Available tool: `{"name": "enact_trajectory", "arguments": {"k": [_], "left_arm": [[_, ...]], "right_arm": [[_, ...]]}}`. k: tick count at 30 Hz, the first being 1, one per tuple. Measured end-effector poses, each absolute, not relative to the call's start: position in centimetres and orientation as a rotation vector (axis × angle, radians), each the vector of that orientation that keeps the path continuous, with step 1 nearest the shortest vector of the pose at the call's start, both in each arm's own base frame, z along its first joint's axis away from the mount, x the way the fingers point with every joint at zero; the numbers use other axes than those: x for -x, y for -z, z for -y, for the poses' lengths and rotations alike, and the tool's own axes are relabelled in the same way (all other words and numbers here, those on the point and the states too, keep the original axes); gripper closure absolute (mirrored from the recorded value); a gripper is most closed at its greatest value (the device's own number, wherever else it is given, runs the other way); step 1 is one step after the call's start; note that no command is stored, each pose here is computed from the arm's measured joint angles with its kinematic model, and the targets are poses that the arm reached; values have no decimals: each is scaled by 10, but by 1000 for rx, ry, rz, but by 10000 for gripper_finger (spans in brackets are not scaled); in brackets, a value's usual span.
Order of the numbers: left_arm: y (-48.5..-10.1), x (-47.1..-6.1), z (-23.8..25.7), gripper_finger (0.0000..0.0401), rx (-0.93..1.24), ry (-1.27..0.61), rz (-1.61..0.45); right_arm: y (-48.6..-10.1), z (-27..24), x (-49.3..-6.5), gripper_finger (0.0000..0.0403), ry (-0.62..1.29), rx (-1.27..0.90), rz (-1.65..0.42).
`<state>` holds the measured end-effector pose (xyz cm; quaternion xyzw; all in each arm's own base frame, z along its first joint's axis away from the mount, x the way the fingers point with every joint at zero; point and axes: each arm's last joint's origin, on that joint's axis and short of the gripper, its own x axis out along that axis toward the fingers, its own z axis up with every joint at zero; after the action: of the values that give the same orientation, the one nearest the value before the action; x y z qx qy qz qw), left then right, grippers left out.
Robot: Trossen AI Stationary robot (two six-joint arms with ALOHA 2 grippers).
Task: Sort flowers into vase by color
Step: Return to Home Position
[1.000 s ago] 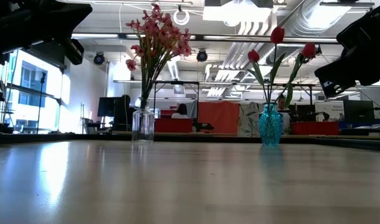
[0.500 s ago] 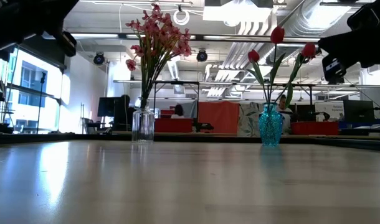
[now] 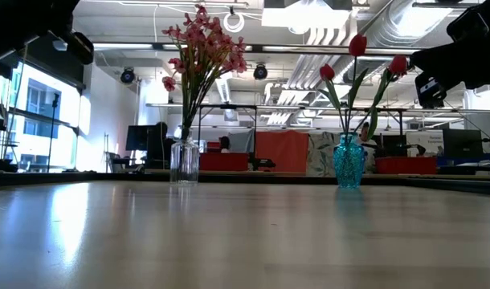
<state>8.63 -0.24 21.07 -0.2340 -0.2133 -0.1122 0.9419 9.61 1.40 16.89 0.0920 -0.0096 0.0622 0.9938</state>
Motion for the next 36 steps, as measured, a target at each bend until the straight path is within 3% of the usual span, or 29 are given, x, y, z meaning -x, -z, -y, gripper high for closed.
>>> {"name": "enact_trajectory", "arguments": {"k": [36], "left_arm": [[-205,-90,3,401,486,211,366]], "right_arm": [[-168,-14,-96,402,-125,-184,12]]}}
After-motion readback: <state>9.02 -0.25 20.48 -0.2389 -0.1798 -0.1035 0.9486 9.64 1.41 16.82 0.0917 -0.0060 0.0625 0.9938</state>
